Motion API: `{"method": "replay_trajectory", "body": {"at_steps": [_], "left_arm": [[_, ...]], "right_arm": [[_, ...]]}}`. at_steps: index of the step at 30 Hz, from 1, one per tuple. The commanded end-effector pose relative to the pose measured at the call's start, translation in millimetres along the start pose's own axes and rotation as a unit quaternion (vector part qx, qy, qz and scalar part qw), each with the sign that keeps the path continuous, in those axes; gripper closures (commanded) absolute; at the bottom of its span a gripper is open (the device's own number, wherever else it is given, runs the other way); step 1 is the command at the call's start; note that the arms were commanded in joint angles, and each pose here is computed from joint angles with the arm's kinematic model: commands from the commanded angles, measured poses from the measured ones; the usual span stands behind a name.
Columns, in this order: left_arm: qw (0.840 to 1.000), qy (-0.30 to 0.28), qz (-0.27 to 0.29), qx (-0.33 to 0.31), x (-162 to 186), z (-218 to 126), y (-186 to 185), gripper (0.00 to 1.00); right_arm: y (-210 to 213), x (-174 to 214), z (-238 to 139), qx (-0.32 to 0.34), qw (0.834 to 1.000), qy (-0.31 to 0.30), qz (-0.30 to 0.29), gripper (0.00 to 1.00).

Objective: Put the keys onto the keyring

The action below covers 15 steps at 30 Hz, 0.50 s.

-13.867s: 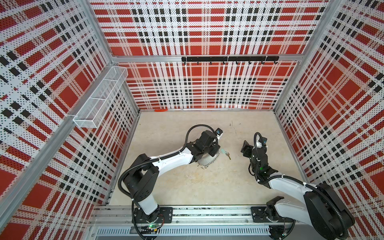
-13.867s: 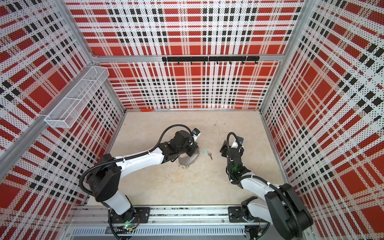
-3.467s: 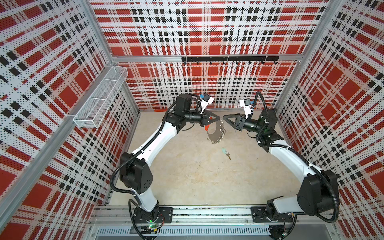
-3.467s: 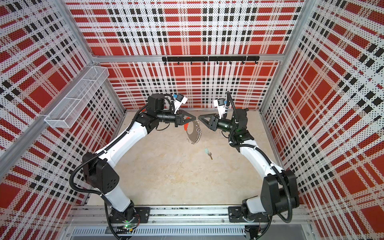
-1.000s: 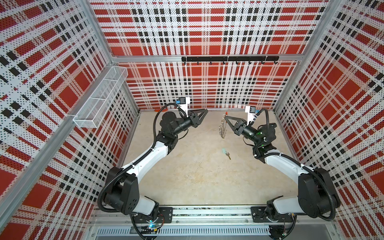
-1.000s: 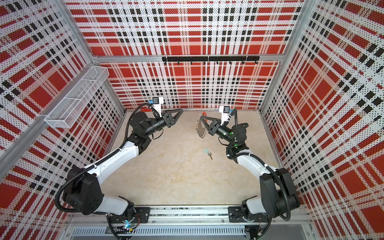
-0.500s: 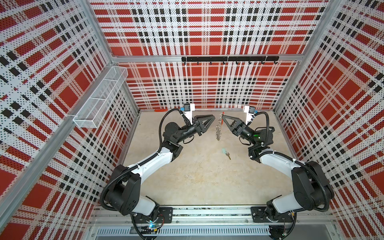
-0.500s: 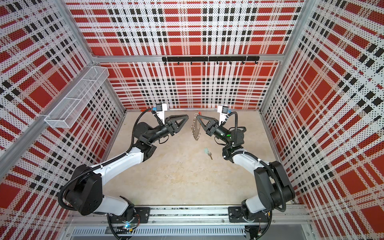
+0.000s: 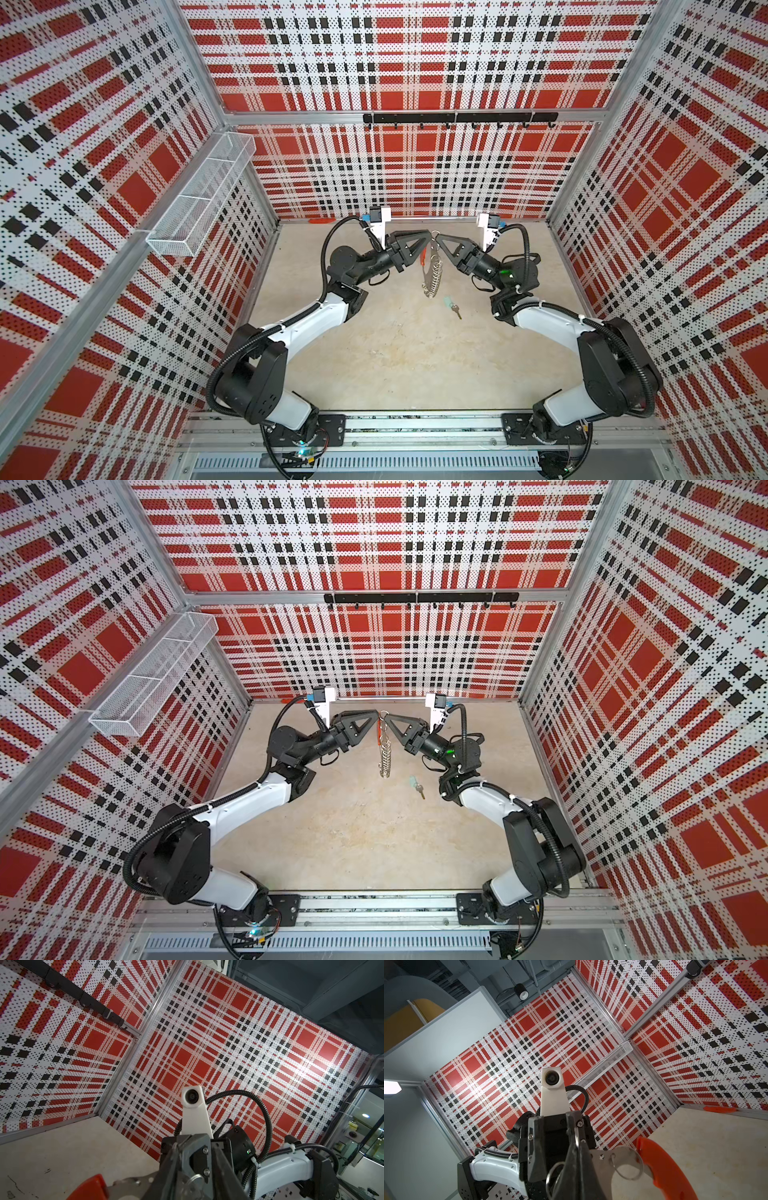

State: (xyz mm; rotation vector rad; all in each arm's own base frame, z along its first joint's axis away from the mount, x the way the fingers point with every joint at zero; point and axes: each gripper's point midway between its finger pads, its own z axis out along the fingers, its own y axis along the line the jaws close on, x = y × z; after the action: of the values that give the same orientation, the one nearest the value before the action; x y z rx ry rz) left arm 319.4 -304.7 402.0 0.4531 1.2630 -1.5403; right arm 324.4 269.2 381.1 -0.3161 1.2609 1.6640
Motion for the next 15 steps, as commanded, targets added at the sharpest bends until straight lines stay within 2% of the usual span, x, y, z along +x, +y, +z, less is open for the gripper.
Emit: {"method": "replay_trajectory", "body": {"at_steps": [1,13,15], "left_arm": [[1.0,-0.004,0.01,0.019,-3,3,-7,0.67],[1.0,0.003,0.002,0.011,2,4,6,0.65],[1.0,0.004,0.002,0.014,2,5,5,0.68]], "right_arm": [[22,-13,6,-0.037,0.999,-0.015,-0.027,1.0],[28,-14,9,-0.049,0.998,-0.01,-0.033,1.0],[27,-13,9,-0.05,0.998,-0.008,-0.032,1.0]]}}
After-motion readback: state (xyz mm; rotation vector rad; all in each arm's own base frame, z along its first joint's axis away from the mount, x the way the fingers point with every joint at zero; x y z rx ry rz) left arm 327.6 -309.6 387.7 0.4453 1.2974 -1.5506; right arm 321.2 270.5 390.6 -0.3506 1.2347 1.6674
